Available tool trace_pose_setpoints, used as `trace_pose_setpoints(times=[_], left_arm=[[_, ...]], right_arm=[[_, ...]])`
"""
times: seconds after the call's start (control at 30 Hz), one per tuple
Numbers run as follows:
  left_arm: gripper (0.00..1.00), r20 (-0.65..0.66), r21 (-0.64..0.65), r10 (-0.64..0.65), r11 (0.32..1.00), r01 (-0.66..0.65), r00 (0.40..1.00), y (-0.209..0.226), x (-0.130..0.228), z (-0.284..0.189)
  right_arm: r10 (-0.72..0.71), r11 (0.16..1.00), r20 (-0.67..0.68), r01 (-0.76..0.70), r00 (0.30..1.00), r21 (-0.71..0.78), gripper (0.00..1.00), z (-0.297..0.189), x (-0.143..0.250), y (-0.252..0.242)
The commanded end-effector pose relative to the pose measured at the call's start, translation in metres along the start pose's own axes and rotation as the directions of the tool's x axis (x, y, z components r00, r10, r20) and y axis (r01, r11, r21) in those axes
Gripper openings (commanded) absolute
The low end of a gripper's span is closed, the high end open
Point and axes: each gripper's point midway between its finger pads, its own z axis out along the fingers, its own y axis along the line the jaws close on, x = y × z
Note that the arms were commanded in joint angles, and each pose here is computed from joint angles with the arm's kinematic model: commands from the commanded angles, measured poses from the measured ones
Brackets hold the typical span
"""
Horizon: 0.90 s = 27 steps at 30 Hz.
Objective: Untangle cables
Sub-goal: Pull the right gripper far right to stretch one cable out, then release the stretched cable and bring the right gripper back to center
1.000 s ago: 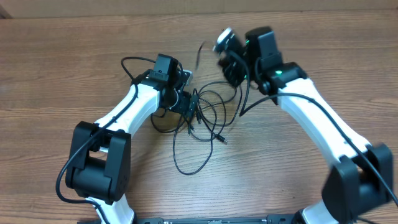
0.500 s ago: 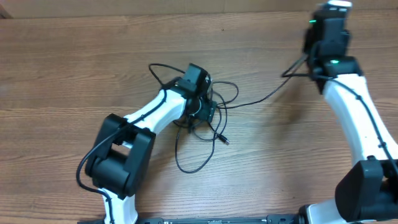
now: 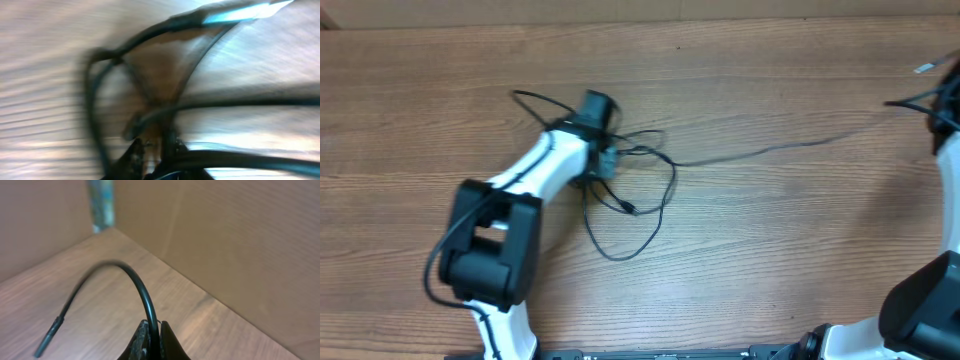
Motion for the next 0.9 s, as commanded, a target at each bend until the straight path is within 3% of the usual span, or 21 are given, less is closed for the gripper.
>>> trace_pose_setpoints(times=[0.0, 0.03, 0.07, 0.17, 0.23, 0.3, 0.37, 0.47, 0.6, 0.8, 0.87], left_arm=[[0.23, 0.165, -0.045, -0.184, 0.980, 0.194, 0.969, 0.054, -0.042, -0.051], [0.37, 0.185, -0.042, -0.220, 0.972, 0.231, 0.958, 0.065, -0.046, -0.059], [0.44, 0.203, -0.039, -0.254, 0.963, 0.267, 0.946, 0.075, -0.049, -0.066], [0.56, 0.233, -0.001, -0.334, 0.939, 0.343, 0.913, 0.097, -0.054, -0.081], [0.75, 0.214, 0.080, -0.360, 0.933, 0.351, 0.908, 0.097, -0.055, -0.085], [0.84, 0.194, 0.128, -0.367, 0.929, 0.347, 0.910, 0.094, -0.055, -0.085], [1.00, 0.170, 0.181, -0.375, 0.921, 0.346, 0.911, 0.088, -0.054, -0.084], [1.00, 0.148, 0.258, -0.377, 0.907, 0.333, 0.914, 0.074, -0.056, -0.087], [1.00, 0.121, 0.269, -0.429, 0.882, 0.386, 0.895, 0.073, -0.054, -0.087], [1.00, 0.049, 0.280, -0.598, 0.777, 0.563, 0.800, 0.072, -0.049, -0.086], [1.00, 0.017, 0.288, -0.672, 0.712, 0.640, 0.740, 0.071, -0.050, -0.086]], right_arm=[[0.078, 0.997, 0.074, -0.077, 0.994, -0.016, 0.04, -0.012, -0.035, -0.024], [0.084, 0.996, 0.074, -0.084, 0.994, -0.010, 0.04, -0.009, -0.036, -0.029], [0.092, 0.996, 0.077, -0.093, 0.993, 0.000, 0.04, -0.007, -0.037, -0.036], [0.112, 0.993, 0.083, -0.115, 0.990, 0.033, 0.04, -0.001, -0.039, -0.055], [0.123, 0.990, 0.080, -0.128, 0.989, 0.059, 0.04, 0.003, -0.037, -0.069], [0.126, 0.989, 0.074, -0.132, 0.989, 0.073, 0.04, 0.007, -0.035, -0.075], [0.127, 0.988, 0.066, -0.132, 0.990, 0.081, 0.04, 0.009, -0.033, -0.080], [0.128, 0.991, 0.057, -0.129, 0.990, 0.020, 0.04, 0.009, -0.033, -0.069], [0.127, 0.992, 0.053, -0.127, 0.990, -0.012, 0.04, 0.009, -0.033, -0.064], [0.119, 0.993, 0.029, -0.119, 0.992, -0.009, 0.04, 0.010, -0.026, -0.064], [0.101, 0.994, -0.023, -0.102, 0.995, -0.025, 0.07, 0.010, -0.013, -0.060]])
